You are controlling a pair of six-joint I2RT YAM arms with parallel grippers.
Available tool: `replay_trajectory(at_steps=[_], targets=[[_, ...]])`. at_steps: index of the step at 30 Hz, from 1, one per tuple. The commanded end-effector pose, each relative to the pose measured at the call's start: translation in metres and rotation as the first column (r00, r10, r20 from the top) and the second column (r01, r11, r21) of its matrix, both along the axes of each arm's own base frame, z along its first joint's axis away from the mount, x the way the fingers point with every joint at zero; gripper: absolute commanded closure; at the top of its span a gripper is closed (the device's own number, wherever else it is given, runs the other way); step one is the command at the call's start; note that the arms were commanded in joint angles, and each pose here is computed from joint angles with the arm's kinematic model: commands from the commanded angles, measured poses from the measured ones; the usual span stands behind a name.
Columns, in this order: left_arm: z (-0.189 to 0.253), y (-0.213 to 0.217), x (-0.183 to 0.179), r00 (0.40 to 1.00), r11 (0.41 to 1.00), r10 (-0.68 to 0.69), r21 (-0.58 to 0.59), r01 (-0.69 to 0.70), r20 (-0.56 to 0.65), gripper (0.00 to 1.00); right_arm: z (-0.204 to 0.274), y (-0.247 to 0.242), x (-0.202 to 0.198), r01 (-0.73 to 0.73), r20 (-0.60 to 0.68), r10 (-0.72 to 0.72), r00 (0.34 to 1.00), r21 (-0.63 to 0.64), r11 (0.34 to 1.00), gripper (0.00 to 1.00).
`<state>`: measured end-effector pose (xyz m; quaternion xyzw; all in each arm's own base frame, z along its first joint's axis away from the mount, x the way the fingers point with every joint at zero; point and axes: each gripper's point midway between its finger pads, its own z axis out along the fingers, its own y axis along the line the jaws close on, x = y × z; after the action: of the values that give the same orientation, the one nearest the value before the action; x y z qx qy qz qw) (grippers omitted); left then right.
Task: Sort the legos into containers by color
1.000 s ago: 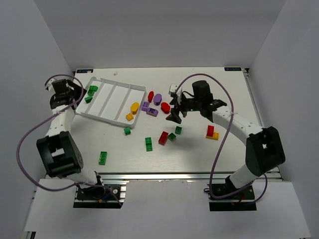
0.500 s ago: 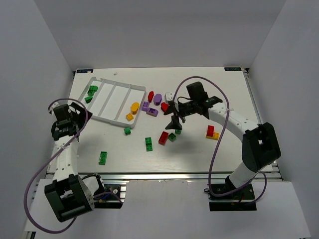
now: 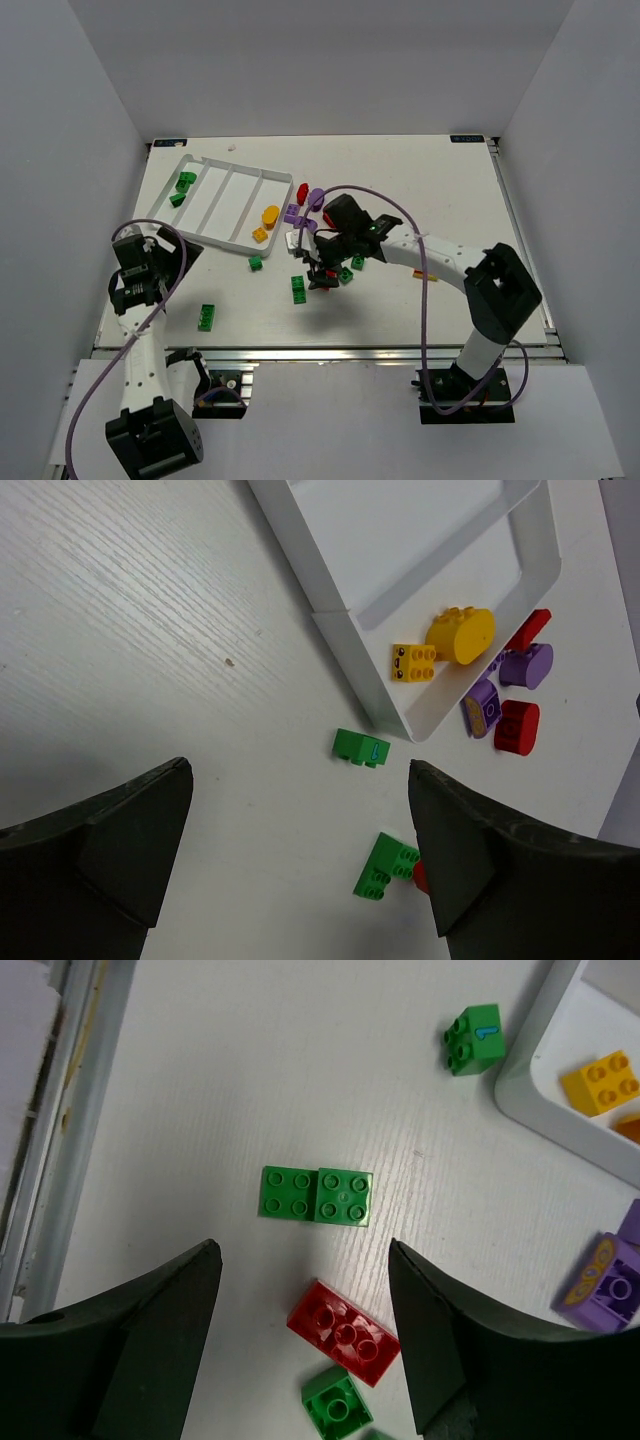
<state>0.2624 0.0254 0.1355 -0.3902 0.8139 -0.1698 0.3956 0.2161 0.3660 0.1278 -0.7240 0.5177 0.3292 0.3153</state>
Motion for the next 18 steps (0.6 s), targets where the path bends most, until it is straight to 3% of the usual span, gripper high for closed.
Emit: replay_trajectory(at_steps=[1,10,18], targets=[[0.011,-0.008,-0.011,1.0,1.0,-0.018,-0.009,0.019,0.022,0.03,-0.008,0.017,0.019,0.097,0.062,-0.095,0.994,-0.032,0.995,0.27],[0.05,0.01,-0.037,0.994,0.991,0.103,0.087,-0.105,0.018,0.02,-0.031,0.036,0.015,0.13,0.053,-0.127,0.99,-0.07,0.989,0.27],[0.057,0.004,-0.04,0.996,0.994,0.089,0.068,-0.091,0.031,0.02,-0.052,0.045,0.02,0.061,0.077,-0.054,0.996,-0.093,0.994,0.27]])
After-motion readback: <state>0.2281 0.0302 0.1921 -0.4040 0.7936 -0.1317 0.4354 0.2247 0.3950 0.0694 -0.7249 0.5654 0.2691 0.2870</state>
